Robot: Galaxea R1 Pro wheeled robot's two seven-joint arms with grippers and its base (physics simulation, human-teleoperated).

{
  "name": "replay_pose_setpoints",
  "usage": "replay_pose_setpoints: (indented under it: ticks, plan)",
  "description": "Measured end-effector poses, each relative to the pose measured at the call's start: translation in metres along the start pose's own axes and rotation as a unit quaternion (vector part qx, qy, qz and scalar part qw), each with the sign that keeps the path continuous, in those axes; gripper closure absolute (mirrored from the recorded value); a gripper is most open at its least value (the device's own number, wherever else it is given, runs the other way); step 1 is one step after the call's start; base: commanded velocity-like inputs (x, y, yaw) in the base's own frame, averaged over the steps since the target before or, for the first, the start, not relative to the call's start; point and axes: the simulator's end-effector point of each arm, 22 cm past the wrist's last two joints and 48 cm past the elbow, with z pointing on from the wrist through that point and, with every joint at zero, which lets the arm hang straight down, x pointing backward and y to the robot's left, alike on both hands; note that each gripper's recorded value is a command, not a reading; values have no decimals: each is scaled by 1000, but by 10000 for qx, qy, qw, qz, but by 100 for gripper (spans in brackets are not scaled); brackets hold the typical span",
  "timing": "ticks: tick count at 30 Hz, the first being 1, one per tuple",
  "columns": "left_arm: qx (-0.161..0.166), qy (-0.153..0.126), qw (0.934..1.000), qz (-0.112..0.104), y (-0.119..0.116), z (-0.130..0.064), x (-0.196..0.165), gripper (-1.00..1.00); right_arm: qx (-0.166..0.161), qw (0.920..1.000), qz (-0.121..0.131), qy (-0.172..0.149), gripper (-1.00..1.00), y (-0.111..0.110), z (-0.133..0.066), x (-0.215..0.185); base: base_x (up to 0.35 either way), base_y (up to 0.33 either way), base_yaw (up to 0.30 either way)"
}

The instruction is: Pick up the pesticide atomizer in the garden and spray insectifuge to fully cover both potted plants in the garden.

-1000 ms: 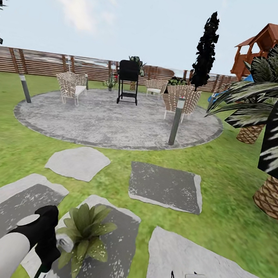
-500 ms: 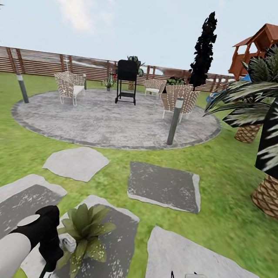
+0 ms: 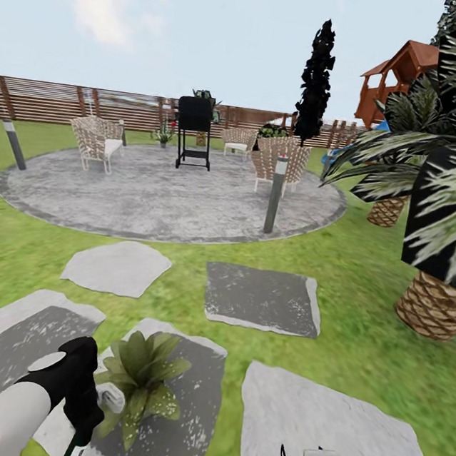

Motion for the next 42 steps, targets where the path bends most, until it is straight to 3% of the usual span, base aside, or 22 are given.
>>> replay_pose_setpoints:
  ticks: [12,14,20,29,36,42]
  plan:
    - [201,178,9996,81,-19,16,2,100,-1,10000,2,-3,-100,0,0,0,0,1,-48]
    - [207,277,9994,64,-16,24,15,100,-1,10000,2,-1,-100,0,0,0,0,0,0]
    - [-38,232,9995,225,7,21,24,100,-1,10000,3,-1,-100,0,0,0,0,0,0]
    - [-71,181,9995,268,5,19,18,100,-2,10000,2,0,-100,0,0,0,-17,6,0]
    - [-80,180,9995,259,6,19,18,100,-4,10000,1,5,-100,0,0,0,-246,164,0]
    - [-305,161,9991,259,15,19,16,100,1,10000,6,0,-100,0,0,0,-145,158,-48]
